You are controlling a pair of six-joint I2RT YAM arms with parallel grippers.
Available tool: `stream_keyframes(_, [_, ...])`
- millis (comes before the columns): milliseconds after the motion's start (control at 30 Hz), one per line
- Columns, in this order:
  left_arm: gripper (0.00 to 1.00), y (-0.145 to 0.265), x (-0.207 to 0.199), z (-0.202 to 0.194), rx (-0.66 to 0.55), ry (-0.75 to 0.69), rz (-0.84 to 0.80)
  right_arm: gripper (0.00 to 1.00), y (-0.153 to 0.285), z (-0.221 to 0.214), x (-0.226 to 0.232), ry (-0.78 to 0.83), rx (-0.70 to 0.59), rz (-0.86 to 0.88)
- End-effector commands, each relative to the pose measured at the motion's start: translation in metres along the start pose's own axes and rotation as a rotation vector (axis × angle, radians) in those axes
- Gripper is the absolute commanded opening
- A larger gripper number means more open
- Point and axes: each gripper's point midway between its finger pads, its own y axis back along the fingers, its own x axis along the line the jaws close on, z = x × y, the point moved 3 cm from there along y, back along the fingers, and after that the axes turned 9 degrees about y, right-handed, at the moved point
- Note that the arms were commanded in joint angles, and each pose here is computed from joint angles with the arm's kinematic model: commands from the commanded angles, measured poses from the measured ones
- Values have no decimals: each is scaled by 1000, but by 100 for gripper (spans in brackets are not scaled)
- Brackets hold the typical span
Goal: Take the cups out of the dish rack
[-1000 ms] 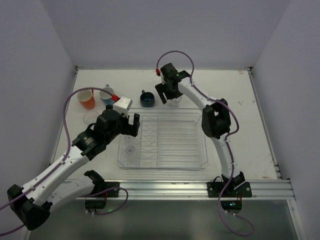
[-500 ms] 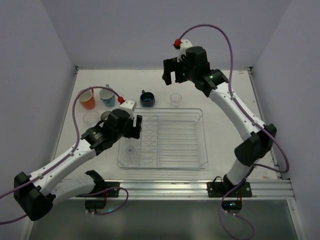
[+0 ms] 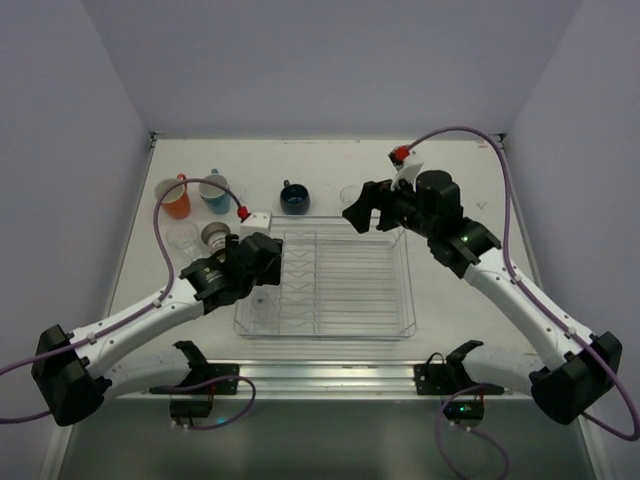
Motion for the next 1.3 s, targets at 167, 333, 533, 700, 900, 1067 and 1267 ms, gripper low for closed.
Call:
stream_keyframes(167, [69,-24,5,-11,-26,11,93,88,25,-2,22,-31,-105,117])
stream_keyframes(333, [70,-30,8,-12,-40,-7,121,88,25,-15,22,-32,-82,128])
stream_keyframes(533, [70,-40,12,-27,-7,-31,151,88,24,-22,21,-35,-73,126])
stream_keyframes(700, [66,-43,10,-32,1,-26,131,88,25,-22,22,-38,-74,129])
stream_keyframes(900, [39,-38,9,-27,-12,-18,113,88,27,-21,22,-41,-78,129])
stream_keyframes(1067, [21,-24,6,-4,-76,1,90,88,29,-20,29,-83,-93,168])
stream_keyframes(1267, [16,5,-5,39,-175,40,22,88,33,-18,48,-247,-161,299])
